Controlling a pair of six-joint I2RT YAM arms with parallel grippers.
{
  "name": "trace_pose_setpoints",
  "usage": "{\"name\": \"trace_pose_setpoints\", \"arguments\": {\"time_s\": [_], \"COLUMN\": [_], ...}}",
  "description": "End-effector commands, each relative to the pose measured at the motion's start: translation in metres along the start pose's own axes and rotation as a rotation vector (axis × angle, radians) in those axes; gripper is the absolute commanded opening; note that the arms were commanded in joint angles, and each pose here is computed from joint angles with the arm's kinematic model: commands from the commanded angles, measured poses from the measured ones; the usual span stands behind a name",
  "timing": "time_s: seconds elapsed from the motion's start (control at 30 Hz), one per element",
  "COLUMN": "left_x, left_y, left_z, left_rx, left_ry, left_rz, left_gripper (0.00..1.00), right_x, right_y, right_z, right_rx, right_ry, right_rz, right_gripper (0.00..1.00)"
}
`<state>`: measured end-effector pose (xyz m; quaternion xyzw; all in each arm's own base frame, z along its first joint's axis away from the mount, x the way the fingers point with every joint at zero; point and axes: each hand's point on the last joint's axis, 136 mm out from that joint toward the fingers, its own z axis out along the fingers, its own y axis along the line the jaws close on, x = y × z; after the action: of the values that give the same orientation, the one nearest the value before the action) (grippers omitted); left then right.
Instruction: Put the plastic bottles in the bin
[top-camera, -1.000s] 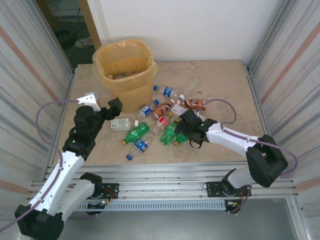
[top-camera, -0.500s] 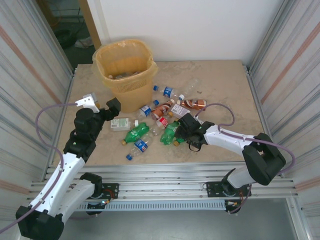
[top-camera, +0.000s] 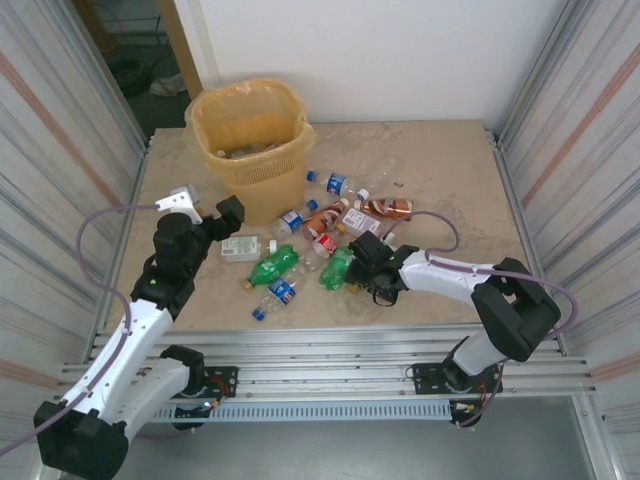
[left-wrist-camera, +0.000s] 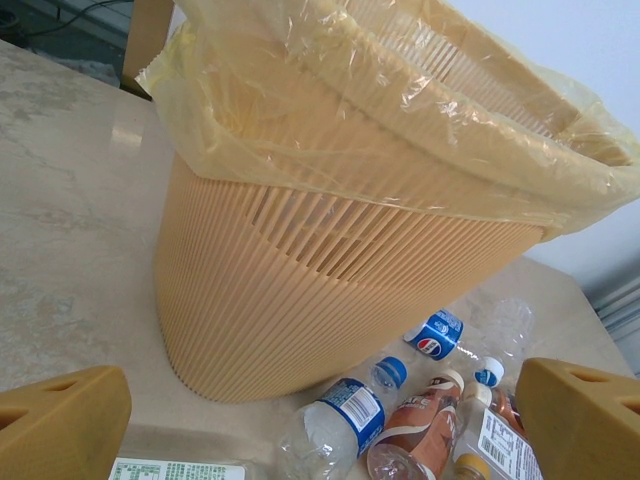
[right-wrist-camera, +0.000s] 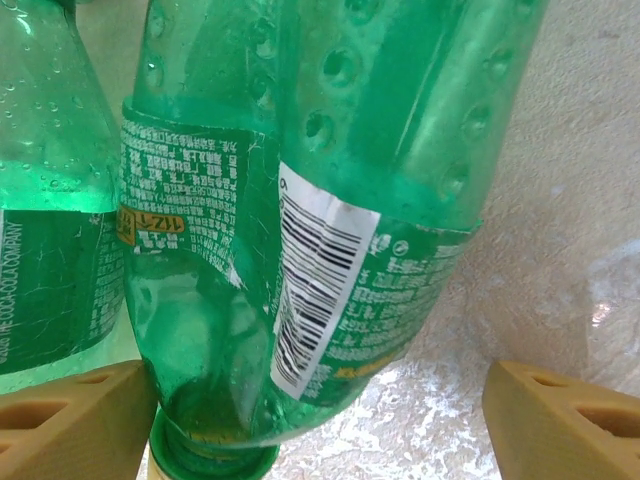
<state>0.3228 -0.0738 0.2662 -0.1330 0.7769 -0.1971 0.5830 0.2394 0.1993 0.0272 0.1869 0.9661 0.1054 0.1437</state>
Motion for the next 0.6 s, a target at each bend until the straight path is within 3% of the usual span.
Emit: {"name": "trace_pose_setpoints", "arguments": {"time_s": [0.0,0.57], "left_x": [-0.013,-0.006], "left_y": [-0.006,-0.01], "left_z": [0.001,0.01], "left_rx": [0.024,0.041], "left_ry": [-0.039,-0.005], "left_rz": [-0.024,-0.031], "left_gripper": [0.99,0.99], "right_x": [0.004,0.009], "right_y": [-0.009,-0.034], "right_z": [0.004,0.024], "right_rx": [0.048,0.159], "right_ry": [0.012,0.071], "right_rz": [-0.003,-0.032], "right_gripper": [0.81,0.56]}}
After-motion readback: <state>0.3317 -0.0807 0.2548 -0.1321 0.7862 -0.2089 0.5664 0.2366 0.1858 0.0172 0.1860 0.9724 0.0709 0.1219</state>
